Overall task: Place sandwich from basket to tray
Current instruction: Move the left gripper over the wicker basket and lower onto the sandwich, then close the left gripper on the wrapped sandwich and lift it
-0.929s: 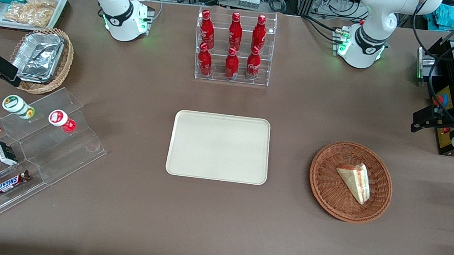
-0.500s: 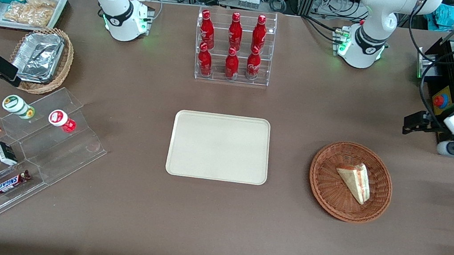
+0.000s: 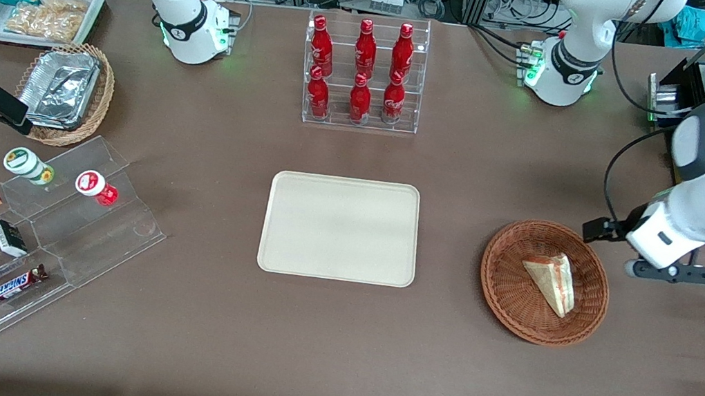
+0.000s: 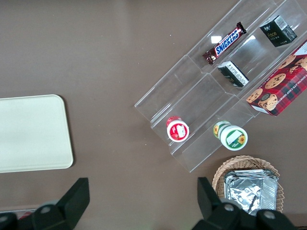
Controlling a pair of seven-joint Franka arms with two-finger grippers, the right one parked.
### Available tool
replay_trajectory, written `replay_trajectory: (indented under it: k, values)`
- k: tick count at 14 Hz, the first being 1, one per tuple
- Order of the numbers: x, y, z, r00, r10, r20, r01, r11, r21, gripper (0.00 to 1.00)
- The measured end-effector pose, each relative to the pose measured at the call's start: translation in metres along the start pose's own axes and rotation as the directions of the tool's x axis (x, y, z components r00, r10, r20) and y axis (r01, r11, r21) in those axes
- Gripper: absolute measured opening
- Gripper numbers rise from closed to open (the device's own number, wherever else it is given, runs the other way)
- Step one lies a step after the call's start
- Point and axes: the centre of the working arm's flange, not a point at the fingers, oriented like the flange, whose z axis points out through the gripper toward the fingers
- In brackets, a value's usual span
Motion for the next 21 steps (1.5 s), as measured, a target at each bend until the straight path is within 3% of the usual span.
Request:
replay_trajectory:
  k: [2, 4, 9, 16, 17, 21]
  values:
    - [-0.005, -0.001, 0.035, 0.994, -0.089, -0.056, 0.089, 0.996, -0.01, 1.0]
    - [-0.012, 0.002, 0.059, 0.966, -0.246, -0.077, 0.245, 0.969, -0.027, 1.0]
    - [-0.008, 0.025, 0.088, 0.851, -0.519, -0.079, 0.516, 0.854, -0.064, 1.0]
    - [0.003, 0.024, 0.136, 0.79, -0.611, -0.047, 0.609, 0.791, -0.053, 0.96]
    - [0.006, 0.024, 0.14, 0.773, -0.633, -0.042, 0.631, 0.774, -0.052, 0.9]
    - [0.014, 0.026, 0.137, 0.757, -0.652, -0.045, 0.649, 0.758, -0.059, 0.44]
